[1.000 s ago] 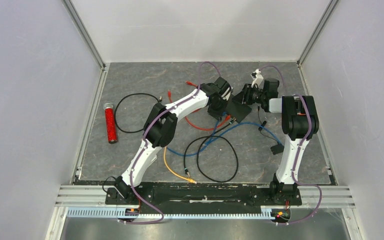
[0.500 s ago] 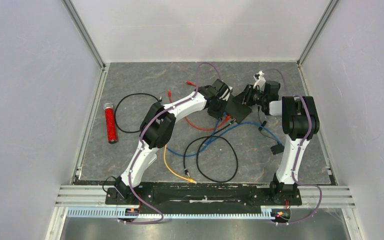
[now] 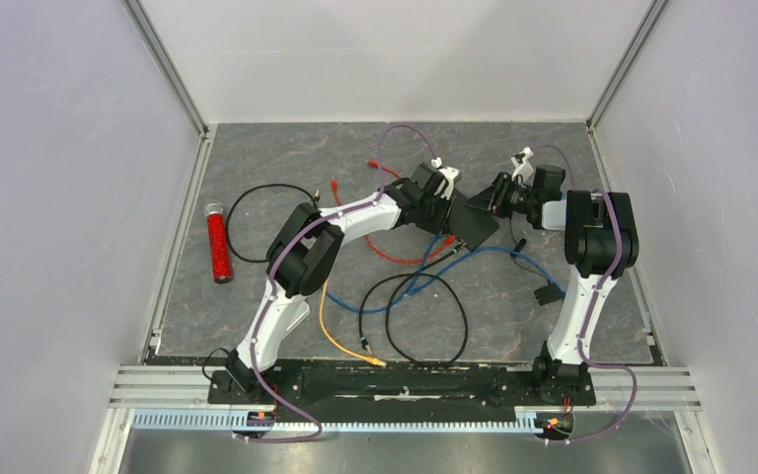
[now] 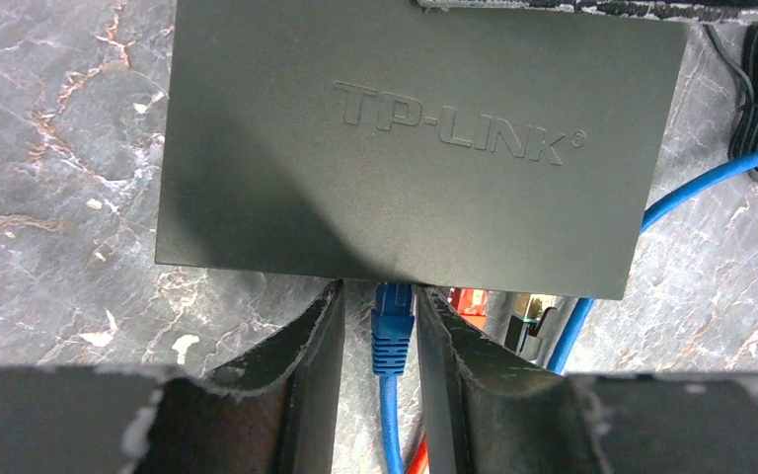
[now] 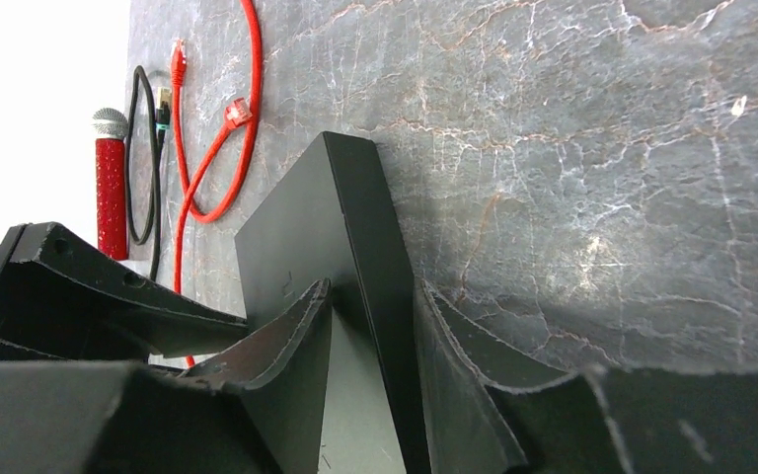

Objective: Insert the plug into the switch port
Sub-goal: Insert the connector into the switch port.

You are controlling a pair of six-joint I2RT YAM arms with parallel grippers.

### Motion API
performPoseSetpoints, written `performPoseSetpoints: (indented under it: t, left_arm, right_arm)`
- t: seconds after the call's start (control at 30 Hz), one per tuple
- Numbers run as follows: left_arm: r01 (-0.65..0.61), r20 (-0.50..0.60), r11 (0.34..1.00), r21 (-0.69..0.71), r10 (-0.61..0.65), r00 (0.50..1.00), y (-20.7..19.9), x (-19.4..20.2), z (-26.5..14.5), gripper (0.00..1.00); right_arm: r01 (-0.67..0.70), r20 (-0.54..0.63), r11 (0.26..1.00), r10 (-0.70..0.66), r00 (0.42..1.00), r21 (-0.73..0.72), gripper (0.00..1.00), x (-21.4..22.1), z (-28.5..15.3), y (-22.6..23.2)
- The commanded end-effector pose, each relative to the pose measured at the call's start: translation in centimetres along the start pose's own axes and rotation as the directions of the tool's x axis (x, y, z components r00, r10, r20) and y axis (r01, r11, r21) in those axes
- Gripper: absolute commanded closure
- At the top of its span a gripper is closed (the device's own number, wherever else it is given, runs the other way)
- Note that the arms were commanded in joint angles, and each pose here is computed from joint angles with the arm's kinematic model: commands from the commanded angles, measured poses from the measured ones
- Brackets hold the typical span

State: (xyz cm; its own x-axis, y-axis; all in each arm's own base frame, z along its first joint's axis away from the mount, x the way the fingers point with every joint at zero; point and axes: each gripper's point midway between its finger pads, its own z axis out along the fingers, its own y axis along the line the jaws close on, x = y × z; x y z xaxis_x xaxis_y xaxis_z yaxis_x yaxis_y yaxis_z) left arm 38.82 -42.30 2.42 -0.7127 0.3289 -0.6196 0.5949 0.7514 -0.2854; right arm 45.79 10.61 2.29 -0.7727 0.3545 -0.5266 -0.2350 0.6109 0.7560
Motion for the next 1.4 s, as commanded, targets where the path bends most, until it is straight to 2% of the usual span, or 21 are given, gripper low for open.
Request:
performPoseSetpoints:
  t: [0.0,0.2,0.53,0.77,1.0,1.17,1.37]
  left_arm:
    - [-0.096,0.029,0.994,-0.052,0.097,0.995,1.4,-0.2,-0.7,0.59]
    - [-0.192,0.043,0.981,-0.037,0.194,0.98,1.2,-0.3,-2.4,0.49]
    - [-0.227,0.012,0.974,0.023,0.226,0.974,0.7,1.5,-2.4,0.48]
    - [-0.206,0.0,0.978,0.038,0.206,0.979,0.3,2.2,-1.5,0.59]
    - [-0.184,-0.012,0.983,0.013,0.184,0.983,0.7,2.5,-0.7,0.7]
    - [-0.17,0.009,0.985,-0.009,0.17,0.985,1.0,2.0,-0.1,0.96]
    - [-0.14,0.016,0.988,-0.069,0.142,0.99,2.1,1.9,1.1,0.98]
  right_arm:
    - [-0.097,-0.105,0.995,0.1,0.989,0.029,0.61,2.9,-0.4,0.0]
    - [-0.079,-0.102,0.996,0.082,0.991,0.035,0.59,2.4,-0.3,-0.1]
    - [-0.061,-0.116,0.996,0.068,0.991,0.062,0.57,2.8,-0.4,-0.8]
    - [-0.048,-0.147,0.997,0.057,0.987,0.067,0.56,3.0,-0.1,-1.4]
    - [-0.036,-0.195,0.997,0.05,0.979,0.074,0.6,4.3,0.2,-1.6]
    - [-0.021,-0.276,0.997,0.039,0.96,0.069,0.63,7.0,0.5,-1.1]
    - [-0.068,-0.341,0.997,0.074,0.937,0.028,0.67,10.9,0.4,0.2]
